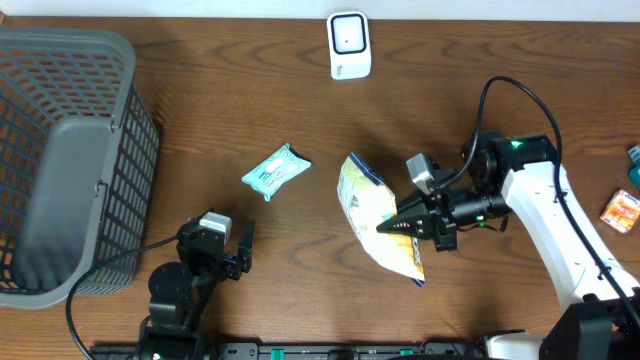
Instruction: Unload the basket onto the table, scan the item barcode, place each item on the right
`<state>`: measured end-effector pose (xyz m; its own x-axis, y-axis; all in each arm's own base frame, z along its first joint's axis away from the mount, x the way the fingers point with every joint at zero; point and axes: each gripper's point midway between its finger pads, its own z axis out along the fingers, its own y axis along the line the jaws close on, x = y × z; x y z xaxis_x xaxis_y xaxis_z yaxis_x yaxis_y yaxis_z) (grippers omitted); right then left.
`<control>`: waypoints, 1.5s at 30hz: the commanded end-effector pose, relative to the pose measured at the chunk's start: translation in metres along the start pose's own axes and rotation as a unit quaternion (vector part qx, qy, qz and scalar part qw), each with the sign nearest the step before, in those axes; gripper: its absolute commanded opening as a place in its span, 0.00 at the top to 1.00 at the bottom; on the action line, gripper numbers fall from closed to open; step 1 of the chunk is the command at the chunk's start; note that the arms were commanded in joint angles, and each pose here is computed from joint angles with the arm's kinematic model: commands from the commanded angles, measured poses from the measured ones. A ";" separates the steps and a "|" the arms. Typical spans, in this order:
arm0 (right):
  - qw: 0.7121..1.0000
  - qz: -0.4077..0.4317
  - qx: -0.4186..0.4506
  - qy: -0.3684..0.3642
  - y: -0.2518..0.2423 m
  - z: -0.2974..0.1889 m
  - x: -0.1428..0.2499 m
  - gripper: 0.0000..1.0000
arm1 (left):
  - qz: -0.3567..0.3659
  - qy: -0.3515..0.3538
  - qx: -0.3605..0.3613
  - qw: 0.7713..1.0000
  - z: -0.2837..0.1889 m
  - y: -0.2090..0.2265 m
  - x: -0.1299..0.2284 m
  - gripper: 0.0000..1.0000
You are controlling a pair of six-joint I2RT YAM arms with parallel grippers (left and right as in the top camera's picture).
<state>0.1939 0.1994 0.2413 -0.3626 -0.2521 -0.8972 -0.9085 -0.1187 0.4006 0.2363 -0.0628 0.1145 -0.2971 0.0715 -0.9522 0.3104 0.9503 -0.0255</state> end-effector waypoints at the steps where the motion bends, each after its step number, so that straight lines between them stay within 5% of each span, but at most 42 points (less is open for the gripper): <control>1: 0.999 0.037 0.013 -0.009 -0.008 -0.002 -0.006 0.99 | -0.012 0.019 0.006 1.000 0.001 -0.002 0.014 0.23; 4: 0.987 0.124 0.091 0.038 -0.057 -0.006 0.003 0.99 | -0.012 0.019 0.007 1.000 0.001 -0.002 0.014 0.23; 8: 0.927 0.238 0.279 0.081 -0.126 -0.028 0.019 0.98 | -0.012 0.019 0.006 1.000 0.001 -0.002 0.014 0.23; 13: 0.910 0.212 0.348 0.079 -0.152 -0.031 0.010 0.99 | -0.012 0.019 0.006 1.000 0.001 -0.002 0.014 0.23; 19: 0.821 0.221 0.516 0.100 -0.188 -0.064 0.016 0.99 | -0.012 0.019 0.006 1.000 0.001 -0.002 0.014 0.23; 28: 0.802 0.257 0.532 0.091 -0.229 -0.063 -0.013 0.99 | -0.012 0.019 0.007 1.000 0.001 -0.002 0.014 0.23; 45: 0.757 0.304 0.565 0.125 -0.379 -0.031 -0.028 0.99 | -0.012 0.019 0.006 1.000 0.001 -0.002 0.014 0.23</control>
<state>0.5399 0.2150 0.1180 -0.8759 -0.1545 -0.4572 -0.2779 0.9360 0.2162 0.2363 -0.0628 0.1143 -0.2978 0.0716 -0.9519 0.3104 0.9503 -0.0256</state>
